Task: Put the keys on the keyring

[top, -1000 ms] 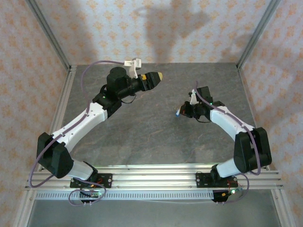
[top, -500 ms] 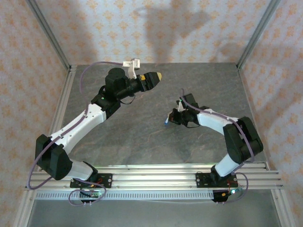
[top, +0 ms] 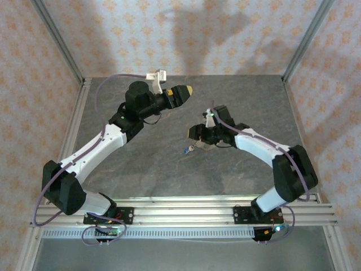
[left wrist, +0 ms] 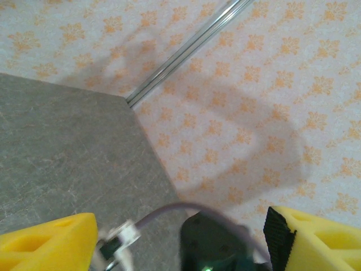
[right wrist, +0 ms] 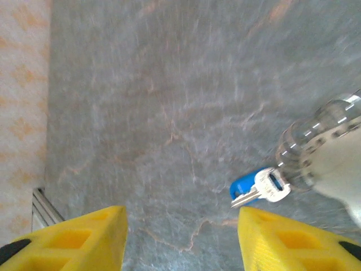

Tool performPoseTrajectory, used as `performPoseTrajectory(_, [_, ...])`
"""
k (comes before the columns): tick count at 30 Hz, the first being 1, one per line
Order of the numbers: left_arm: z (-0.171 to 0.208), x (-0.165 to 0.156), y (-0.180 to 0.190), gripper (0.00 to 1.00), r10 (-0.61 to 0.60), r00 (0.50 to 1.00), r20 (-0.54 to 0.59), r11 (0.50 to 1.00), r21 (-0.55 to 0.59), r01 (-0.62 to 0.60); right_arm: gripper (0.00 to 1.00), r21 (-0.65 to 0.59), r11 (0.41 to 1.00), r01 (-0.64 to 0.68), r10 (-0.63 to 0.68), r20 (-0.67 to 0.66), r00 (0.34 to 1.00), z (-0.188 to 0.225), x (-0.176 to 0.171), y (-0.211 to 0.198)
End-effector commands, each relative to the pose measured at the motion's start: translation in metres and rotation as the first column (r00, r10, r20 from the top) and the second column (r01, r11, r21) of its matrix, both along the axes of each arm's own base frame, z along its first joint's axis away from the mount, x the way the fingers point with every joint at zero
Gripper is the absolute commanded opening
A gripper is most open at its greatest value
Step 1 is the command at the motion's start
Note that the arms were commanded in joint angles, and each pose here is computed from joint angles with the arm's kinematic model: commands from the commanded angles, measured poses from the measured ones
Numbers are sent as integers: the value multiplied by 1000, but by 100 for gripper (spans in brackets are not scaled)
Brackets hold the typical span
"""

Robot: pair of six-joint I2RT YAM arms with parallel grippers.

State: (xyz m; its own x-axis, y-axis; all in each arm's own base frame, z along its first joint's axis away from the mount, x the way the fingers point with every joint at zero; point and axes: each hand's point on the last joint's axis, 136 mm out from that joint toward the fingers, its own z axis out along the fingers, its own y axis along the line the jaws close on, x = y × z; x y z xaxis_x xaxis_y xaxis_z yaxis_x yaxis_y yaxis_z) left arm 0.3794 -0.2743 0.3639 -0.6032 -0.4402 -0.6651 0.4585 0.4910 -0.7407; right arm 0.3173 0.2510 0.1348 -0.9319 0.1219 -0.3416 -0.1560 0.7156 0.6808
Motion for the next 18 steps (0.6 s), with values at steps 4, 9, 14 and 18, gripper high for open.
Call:
performPoseTrajectory(4, [-8, -5, 28, 80, 125, 992, 34, 984, 120, -128, 85, -47, 986, 159, -153, 121, 981, 40, 25, -57])
performPoseTrajectory(9, [-30, -6, 86, 82, 369, 927, 68, 883, 284, -373, 90, -185, 907, 379, -318, 288, 903, 71, 44, -120])
performPoseTrajectory(14, [-35, -20, 160, 100, 607, 754, 249, 671, 347, -655, 96, -266, 722, 639, -486, 463, 741, 93, 54, -190])
performPoseTrajectory(18, [-40, -43, 222, 100, 719, 580, 383, 447, 384, -808, 100, -272, 533, 802, -557, 600, 574, 92, 59, -236])
